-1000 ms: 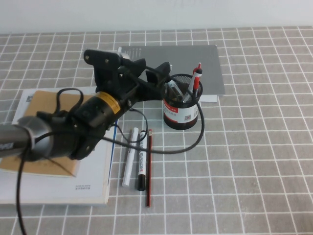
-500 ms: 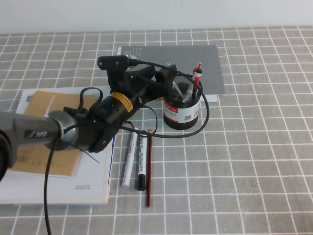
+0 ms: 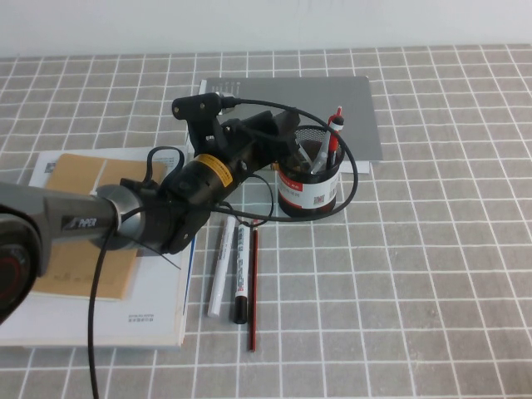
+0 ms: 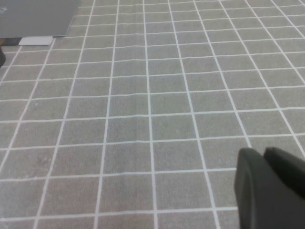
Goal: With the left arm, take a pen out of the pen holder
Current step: 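Take a marker out of the pen holder and lay it on the table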
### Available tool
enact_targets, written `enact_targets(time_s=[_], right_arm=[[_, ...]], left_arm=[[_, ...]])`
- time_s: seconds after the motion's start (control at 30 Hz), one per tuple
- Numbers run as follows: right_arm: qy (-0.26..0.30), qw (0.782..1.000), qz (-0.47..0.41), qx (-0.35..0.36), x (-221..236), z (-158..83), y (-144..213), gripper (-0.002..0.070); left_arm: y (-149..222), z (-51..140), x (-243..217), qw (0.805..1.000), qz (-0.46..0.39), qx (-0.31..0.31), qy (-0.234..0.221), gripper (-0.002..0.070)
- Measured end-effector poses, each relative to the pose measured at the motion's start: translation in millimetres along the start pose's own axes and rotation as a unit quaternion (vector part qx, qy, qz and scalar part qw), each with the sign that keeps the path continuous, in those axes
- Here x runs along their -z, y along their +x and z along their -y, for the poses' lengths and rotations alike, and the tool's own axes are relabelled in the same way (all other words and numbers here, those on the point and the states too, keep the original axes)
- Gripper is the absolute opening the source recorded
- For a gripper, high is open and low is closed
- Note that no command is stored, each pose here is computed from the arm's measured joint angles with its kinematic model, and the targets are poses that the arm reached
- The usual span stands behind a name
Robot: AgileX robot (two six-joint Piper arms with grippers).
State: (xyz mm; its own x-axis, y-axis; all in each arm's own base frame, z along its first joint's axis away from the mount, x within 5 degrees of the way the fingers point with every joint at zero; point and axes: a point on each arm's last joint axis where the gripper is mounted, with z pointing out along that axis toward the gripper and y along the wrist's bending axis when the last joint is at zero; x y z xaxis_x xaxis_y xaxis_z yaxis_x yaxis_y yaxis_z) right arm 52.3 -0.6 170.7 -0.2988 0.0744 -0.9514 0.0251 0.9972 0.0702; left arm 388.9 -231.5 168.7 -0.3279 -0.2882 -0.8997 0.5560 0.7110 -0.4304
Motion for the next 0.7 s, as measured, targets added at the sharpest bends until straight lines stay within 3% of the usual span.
enact_targets(time_s=[0.17,0.5,0.7], right_arm=[[0.000,1.000,0.000,0.000,0.0,0.0,0.0,-0.0013],[0.000,1.000,0.000,0.000,0.0,0.0,0.0,-0.0013],[0.000,1.000,0.000,0.000,0.0,0.0,0.0,-0.0013]], left_arm=[[-1.5,1.2,-0.1,1.000,0.008,0.007,0.006,0.0113],[-8.8,6.6,0.4,0.999,0.035,0.002,0.026,0.0102],[-29.8,19.6,6.3,0.996,0.047,-0.060,0.040,0.0102]])
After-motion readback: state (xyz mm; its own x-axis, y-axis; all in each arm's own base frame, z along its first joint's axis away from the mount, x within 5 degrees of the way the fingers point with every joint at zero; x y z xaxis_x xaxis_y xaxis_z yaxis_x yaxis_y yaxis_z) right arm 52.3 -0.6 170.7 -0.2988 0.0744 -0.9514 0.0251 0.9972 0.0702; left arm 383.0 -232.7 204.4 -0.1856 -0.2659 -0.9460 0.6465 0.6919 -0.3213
